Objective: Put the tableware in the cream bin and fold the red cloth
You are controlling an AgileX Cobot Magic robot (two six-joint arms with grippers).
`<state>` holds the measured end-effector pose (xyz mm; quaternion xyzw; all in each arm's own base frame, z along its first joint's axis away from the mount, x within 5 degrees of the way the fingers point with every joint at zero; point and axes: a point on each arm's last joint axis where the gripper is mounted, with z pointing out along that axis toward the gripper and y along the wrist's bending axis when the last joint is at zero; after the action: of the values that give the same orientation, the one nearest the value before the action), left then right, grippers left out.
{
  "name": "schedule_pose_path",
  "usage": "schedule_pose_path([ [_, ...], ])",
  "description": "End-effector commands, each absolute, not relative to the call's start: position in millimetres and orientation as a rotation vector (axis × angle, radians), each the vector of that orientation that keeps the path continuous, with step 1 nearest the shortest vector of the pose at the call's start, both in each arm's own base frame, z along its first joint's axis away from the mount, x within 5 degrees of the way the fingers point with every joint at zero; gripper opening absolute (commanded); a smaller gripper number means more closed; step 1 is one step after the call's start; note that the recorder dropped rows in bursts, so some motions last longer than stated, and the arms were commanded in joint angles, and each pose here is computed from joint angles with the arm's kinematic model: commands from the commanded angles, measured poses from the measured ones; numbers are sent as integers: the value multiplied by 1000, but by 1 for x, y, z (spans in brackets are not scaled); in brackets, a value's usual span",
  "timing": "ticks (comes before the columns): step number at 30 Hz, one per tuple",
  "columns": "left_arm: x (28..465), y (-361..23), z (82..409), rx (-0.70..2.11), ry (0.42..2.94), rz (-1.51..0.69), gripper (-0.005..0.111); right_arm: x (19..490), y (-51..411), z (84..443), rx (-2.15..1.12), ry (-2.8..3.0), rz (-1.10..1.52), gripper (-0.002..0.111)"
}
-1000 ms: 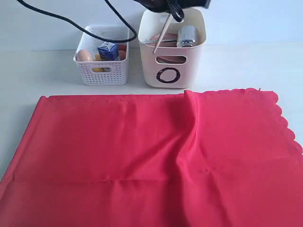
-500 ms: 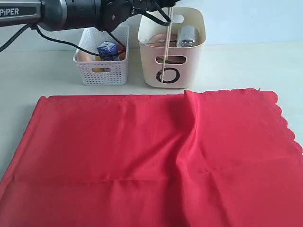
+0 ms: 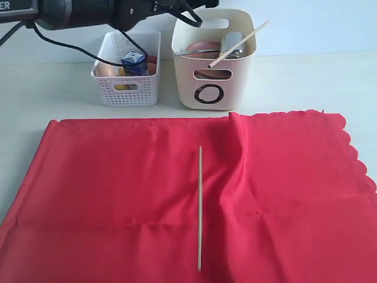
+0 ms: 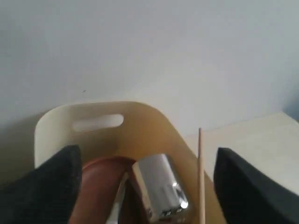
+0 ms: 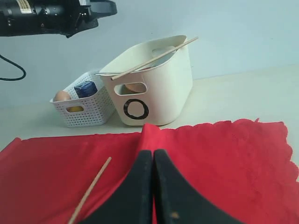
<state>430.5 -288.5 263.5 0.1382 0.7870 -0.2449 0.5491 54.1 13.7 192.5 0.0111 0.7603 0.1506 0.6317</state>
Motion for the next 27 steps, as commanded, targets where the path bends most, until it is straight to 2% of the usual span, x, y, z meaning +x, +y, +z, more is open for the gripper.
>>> schedule_pose_path([
  [1,417,-272,282,370,2034,-418,43,54,13,192,19,1730,338,0],
  [4,404,-266,287,522,2127,-259,7,54,13,192,19,1730,338,0],
  [5,399,-264,288,554,2161,-222,1,54,13,192,19,1730,338,0],
  [10,389,-256,291,582,2256,-163,1,54,13,192,19,1730,338,0],
  [13,383,-262,291,626,2286,-234,1,54,13,192,19,1730,338,0],
  [17,360,-281,284,906,2333,-326,1,54,13,192,19,1730,338,0],
  [22,339,-283,272,983,2508,-326,1,54,13,192,19,1730,338,0],
  [24,332,-283,261,1003,2604,-308,5,54,13,192,19,1730,338,0],
  [27,325,-284,233,1014,2740,-275,18,54,13,192,19,1730,338,0],
])
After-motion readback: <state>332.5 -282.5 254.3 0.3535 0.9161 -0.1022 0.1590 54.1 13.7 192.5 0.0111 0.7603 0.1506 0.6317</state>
